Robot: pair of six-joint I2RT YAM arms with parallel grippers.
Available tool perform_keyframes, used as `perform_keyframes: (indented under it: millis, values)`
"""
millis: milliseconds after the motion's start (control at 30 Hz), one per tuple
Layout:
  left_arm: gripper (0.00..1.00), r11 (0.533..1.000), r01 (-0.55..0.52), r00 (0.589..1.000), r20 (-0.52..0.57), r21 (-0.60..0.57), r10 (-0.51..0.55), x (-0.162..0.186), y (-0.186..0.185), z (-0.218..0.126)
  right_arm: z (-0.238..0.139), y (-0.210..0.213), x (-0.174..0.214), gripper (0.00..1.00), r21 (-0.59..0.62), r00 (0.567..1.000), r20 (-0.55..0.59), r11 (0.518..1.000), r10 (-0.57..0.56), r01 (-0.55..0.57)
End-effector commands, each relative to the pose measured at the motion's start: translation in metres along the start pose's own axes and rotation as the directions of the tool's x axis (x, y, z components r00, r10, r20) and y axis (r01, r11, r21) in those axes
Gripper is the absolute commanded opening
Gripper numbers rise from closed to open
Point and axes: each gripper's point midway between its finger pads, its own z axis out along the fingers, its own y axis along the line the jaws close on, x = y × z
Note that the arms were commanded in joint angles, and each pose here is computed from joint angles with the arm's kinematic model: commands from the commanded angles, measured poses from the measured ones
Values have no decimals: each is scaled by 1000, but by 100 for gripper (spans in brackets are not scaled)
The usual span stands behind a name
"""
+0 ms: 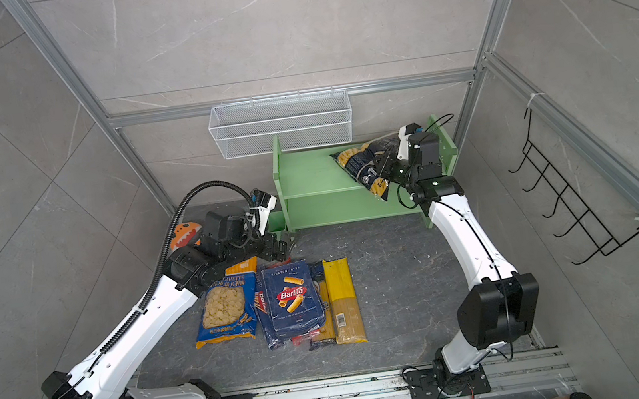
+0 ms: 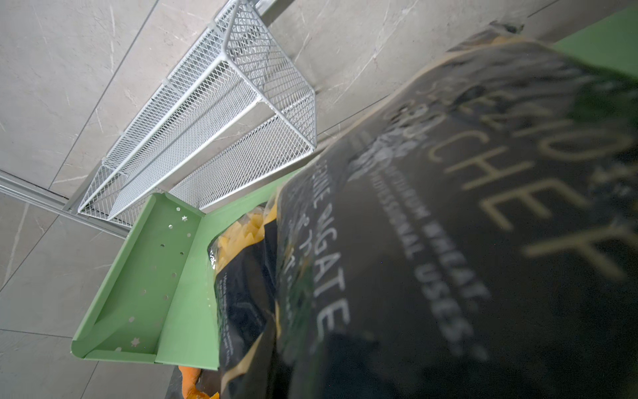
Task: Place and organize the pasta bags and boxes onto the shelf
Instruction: 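Carry the penne bag with the right gripper onto the upper shelf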
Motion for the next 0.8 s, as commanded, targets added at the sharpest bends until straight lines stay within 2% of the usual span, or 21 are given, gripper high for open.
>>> perform_keyframes:
  millis: [0, 133, 567, 767]
  values:
    - [98, 1000, -5, 998, 62, -2, 5, -22, 0, -12, -39, 63, -99, 0, -118, 922, 363, 975, -135, 189]
    - [98, 1000, -6, 998, 69, -10, 7, -23, 1, -15, -32, 55, -103, 0, -90, 914, 382, 979, -134, 181]
    - [98, 1000, -7, 998, 59, -11, 7, -22, 4, -12, -22, -14, -91, 0, 71, 916, 388, 995, -98, 76]
    - [98, 1000, 5, 999, 53, -1, -5, -21, 5, -9, -23, -40, -79, 7, 143, 923, 374, 989, -89, 38]
